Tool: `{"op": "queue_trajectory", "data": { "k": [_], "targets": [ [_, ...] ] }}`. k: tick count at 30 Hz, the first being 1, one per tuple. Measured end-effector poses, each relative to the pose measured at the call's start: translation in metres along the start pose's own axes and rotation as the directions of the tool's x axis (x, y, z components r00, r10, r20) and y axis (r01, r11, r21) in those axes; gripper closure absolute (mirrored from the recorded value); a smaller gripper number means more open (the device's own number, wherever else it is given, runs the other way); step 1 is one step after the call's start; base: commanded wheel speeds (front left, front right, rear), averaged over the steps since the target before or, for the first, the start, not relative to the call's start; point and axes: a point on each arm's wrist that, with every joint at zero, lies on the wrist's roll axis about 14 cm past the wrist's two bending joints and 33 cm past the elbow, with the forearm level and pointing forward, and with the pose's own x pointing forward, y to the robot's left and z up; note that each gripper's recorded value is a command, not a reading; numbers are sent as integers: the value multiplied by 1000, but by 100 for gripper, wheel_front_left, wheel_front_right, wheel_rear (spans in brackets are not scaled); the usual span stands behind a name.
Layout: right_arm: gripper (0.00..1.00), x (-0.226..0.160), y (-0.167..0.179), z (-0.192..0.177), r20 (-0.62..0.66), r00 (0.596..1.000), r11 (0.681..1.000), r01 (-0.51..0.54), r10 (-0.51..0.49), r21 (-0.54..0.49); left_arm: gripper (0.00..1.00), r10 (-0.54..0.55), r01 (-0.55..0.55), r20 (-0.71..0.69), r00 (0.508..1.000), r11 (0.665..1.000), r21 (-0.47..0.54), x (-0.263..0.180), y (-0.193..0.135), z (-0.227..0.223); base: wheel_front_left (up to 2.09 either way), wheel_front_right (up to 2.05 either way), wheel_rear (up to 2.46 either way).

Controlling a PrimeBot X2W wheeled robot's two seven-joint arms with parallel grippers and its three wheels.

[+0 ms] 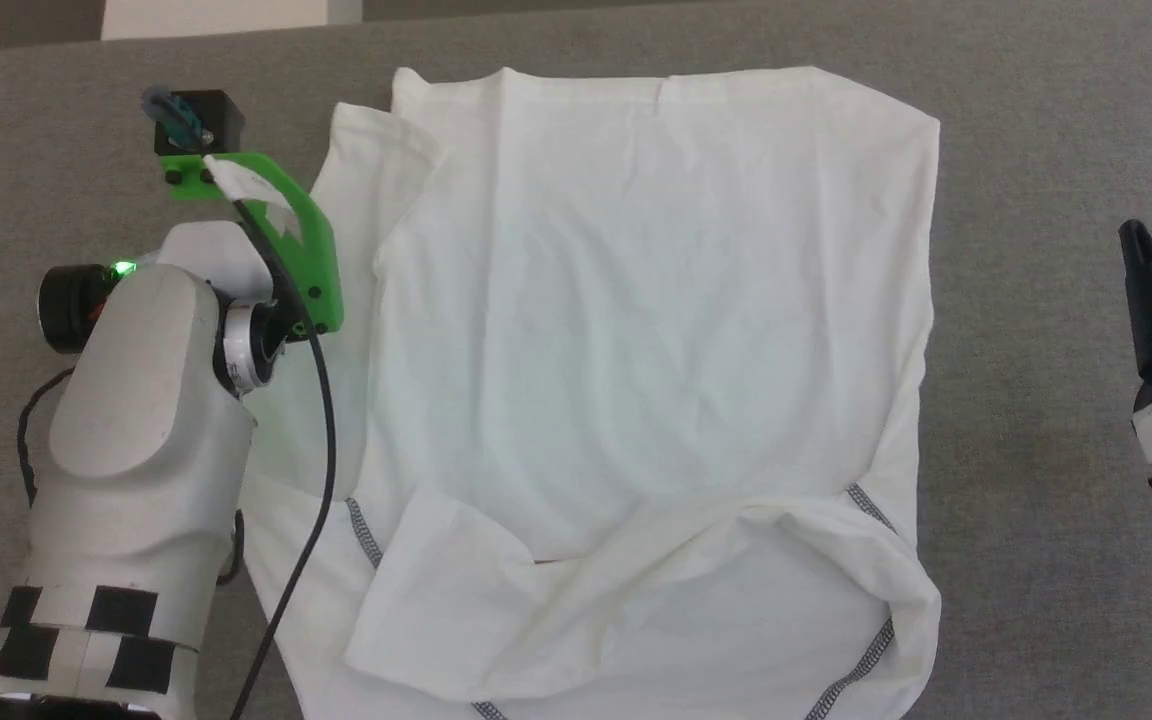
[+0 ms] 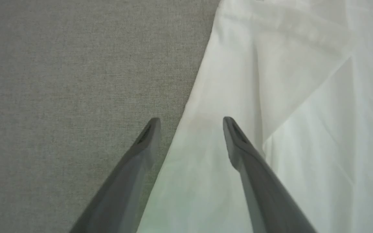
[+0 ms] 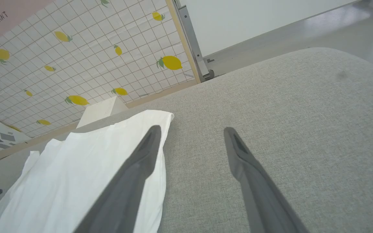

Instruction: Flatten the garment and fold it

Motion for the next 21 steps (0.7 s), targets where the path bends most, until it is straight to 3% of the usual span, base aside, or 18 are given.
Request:
{"op": "queue_trajectory", "data": {
  "k": [4, 9, 10, 11, 12, 17, 21],
  "targets": [
    [0, -1, -14, -8, -23, 999, 999, 36, -36, 1, 0, 7, -2, -166, 986, 999, 32, 19, -6, -30, 0, 0, 0],
    [0, 0, -28, -10, -24, 997, 997, 76, -76, -2, 0, 8, 1, -274, 962, 999, 33, 30, -11, -42, 0, 0, 0],
    [0, 1, -29, -10, -24, 997, 997, 80, -80, -2, 7, 10, -2, -287, 958, 1000, 28, 32, -11, -44, 0, 0, 0],
    [0, 1, -30, -10, -23, 996, 997, 83, -83, -3, 74, 8, -2, -293, 956, 1000, 21, 33, -11, -44, 0, 0, 0],
    [0, 1, -31, -10, -24, 996, 996, 85, -85, -3, 100, 5, -3, -291, 957, 1000, 9, 33, -11, -44, 0, 0, 0],
    [0, 4, -26, -12, -28, 997, 997, 72, -72, 0, 100, -21, 3, -236, 972, 997, -76, 30, -11, -40, 0, 0, 0],
    [0, 5, -19, -12, -28, 998, 999, 52, -52, 9, 100, -51, 19, -130, 990, 971, -238, 21, -4, -30, 0, 0, 0]
  ]
}}
